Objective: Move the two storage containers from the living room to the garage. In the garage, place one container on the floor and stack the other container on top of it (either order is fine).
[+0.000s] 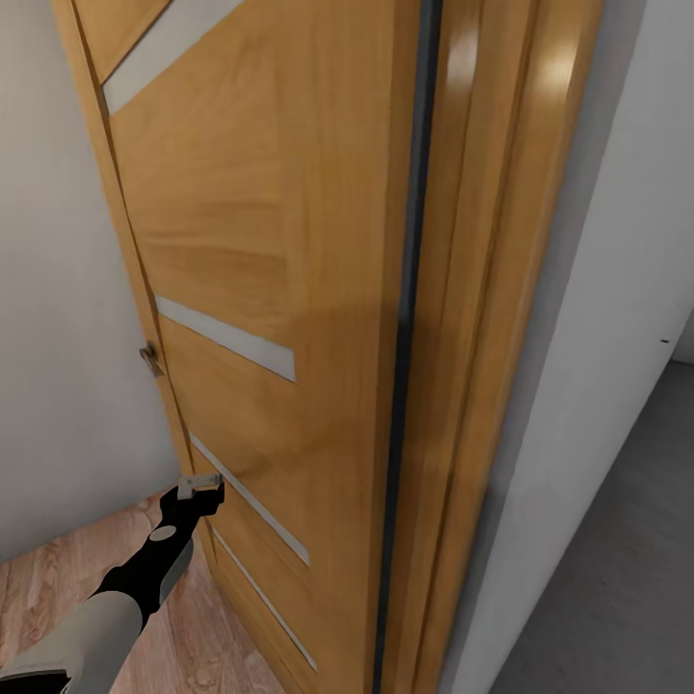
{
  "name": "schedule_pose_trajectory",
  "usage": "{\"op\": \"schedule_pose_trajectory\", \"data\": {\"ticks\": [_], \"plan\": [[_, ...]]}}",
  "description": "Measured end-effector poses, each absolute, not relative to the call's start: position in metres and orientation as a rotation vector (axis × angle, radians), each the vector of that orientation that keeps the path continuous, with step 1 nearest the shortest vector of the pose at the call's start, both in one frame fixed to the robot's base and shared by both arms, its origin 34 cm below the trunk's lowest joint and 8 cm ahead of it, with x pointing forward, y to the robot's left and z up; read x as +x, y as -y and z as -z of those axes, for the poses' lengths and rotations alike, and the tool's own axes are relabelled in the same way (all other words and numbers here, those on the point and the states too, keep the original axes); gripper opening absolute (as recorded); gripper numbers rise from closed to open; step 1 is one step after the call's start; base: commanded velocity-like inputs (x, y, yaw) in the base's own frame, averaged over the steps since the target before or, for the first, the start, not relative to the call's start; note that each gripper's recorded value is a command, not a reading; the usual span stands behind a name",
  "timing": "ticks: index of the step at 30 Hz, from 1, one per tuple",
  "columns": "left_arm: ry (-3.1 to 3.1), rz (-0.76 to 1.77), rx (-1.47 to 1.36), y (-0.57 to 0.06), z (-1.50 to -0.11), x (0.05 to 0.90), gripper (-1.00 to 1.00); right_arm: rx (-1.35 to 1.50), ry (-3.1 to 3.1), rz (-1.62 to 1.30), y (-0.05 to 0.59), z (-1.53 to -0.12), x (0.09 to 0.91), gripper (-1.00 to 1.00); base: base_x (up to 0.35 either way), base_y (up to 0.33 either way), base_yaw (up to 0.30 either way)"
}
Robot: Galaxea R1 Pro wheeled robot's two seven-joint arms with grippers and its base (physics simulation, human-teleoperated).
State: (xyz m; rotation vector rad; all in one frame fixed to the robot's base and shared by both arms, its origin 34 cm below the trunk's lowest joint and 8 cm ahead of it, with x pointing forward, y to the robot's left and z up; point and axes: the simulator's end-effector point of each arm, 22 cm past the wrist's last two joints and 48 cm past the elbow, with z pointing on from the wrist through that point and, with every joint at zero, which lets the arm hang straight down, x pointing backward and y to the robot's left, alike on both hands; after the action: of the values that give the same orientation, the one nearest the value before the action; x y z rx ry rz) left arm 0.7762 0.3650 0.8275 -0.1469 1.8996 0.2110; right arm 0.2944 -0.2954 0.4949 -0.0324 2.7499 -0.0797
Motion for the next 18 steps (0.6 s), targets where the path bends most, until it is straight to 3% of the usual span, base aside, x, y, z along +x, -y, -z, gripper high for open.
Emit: {"op": "schedule_pose_trajectory", "data": {"ticks": [18], "plan": [[-1.901, -0.211, -0.149, -0.3656, -0.8271, 0.7758, 1.00, -0.032, -2.750, 0.080, 0.2954, -0.4950, 0.2944, 1.00, 0.031, 0.000, 0.000]]}}
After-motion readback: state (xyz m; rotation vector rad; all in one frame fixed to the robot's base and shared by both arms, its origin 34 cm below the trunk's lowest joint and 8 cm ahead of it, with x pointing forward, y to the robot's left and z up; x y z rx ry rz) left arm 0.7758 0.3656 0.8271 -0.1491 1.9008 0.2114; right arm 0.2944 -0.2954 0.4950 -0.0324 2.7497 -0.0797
